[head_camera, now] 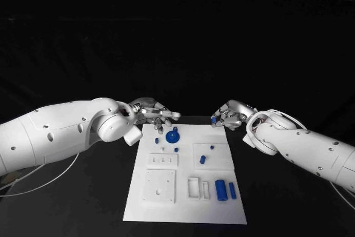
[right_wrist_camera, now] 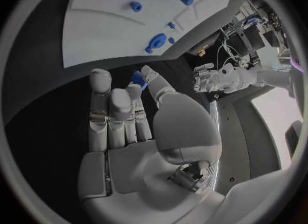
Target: Assemble the parts on the task board
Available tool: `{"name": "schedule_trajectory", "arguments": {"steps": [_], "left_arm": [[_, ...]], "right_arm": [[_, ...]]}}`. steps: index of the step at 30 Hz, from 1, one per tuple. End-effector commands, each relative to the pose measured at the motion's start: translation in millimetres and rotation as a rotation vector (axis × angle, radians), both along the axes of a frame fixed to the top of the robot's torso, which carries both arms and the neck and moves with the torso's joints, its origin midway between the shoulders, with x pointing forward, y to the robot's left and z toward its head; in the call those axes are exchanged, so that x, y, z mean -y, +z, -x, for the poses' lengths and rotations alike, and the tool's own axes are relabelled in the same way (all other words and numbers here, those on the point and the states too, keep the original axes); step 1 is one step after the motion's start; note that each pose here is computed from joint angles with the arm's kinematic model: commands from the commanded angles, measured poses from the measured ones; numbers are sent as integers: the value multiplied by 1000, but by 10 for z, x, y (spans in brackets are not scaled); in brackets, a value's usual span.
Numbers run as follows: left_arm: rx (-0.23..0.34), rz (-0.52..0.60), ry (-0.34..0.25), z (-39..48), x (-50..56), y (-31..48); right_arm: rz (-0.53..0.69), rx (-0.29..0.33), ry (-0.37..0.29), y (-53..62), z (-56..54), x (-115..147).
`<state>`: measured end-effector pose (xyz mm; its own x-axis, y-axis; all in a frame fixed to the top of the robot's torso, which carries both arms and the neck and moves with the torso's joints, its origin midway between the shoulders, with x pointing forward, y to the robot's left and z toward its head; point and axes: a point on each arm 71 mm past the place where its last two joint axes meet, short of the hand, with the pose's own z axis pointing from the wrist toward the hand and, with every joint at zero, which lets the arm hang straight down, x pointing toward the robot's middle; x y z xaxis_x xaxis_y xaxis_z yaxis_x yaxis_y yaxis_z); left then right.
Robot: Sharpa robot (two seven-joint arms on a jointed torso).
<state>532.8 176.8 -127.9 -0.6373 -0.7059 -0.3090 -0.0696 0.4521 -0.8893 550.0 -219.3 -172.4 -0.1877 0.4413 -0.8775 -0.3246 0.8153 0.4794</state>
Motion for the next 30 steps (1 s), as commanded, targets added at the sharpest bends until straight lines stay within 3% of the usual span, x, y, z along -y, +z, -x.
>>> {"name": "schedule_trajectory", "arguments": {"steps": [1, 8, 17, 30], "left_arm": [[-39, -82, 5, -19, 30, -9], [-47, -147, 39, -79, 110, 1], [-10, -213, 108, -153, 201, 10], [24, -278, 144, -182, 303, 12]], "right_arm": [[60, -28, -3, 25, 28, -109], [65, -12, 49, 142, 141, -459], [76, -14, 69, 185, 206, -718], [74, -8, 100, 228, 272, -980]]}}
